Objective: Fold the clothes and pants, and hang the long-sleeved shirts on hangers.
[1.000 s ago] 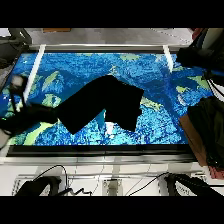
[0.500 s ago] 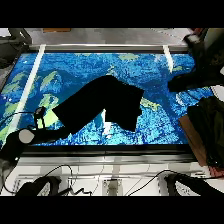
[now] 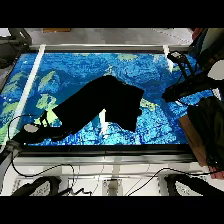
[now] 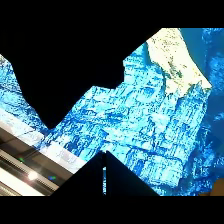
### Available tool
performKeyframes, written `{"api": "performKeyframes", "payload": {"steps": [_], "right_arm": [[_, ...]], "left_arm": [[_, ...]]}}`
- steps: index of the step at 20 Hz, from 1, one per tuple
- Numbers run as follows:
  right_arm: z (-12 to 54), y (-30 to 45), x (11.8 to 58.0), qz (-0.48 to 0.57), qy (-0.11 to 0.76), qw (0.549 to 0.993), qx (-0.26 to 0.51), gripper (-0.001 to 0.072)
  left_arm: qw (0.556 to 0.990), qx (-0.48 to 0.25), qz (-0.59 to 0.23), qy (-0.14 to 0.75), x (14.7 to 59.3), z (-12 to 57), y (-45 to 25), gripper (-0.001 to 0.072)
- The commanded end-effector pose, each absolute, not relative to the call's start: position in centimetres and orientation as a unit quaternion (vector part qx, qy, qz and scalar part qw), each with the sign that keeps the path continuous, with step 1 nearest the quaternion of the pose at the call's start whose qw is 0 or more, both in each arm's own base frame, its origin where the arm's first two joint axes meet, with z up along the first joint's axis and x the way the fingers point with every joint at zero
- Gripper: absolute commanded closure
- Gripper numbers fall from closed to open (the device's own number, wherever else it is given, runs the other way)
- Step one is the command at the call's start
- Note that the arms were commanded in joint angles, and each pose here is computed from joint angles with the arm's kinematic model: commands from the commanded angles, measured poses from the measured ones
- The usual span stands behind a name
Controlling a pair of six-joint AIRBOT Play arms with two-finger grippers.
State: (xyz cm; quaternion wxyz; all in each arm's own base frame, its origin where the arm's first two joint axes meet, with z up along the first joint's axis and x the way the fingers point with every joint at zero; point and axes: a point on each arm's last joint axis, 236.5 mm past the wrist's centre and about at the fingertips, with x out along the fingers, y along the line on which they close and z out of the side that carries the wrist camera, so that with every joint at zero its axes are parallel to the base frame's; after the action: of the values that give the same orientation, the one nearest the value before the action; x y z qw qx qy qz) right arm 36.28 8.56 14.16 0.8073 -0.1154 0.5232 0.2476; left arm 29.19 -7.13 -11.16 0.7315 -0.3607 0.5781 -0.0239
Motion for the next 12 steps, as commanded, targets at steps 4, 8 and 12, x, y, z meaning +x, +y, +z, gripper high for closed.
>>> {"api": "performKeyframes", "payload": {"steps": [4, 8, 12], "right_arm": [[8.6, 9.5, 34.2, 0.269, 0.579, 0.765, -0.084, 0.069], [2.9, 16.9, 31.1, 0.341, 0.591, 0.722, 0.113, 0.069], [0.0, 18.9, 34.5, 0.258, 0.534, 0.743, 0.31, 0.0404]], "left_arm": [[0.783, -0.369, -0.044, 0.499, 33.7, -11.0, -6.6, 0.0381], [0.791, -0.359, -0.055, 0.493, 34.0, -10.7, -6.6, 0.0694], [0.794, -0.354, -0.057, 0.492, 34.0, -10.7, -6.6, 0.0694]]}}
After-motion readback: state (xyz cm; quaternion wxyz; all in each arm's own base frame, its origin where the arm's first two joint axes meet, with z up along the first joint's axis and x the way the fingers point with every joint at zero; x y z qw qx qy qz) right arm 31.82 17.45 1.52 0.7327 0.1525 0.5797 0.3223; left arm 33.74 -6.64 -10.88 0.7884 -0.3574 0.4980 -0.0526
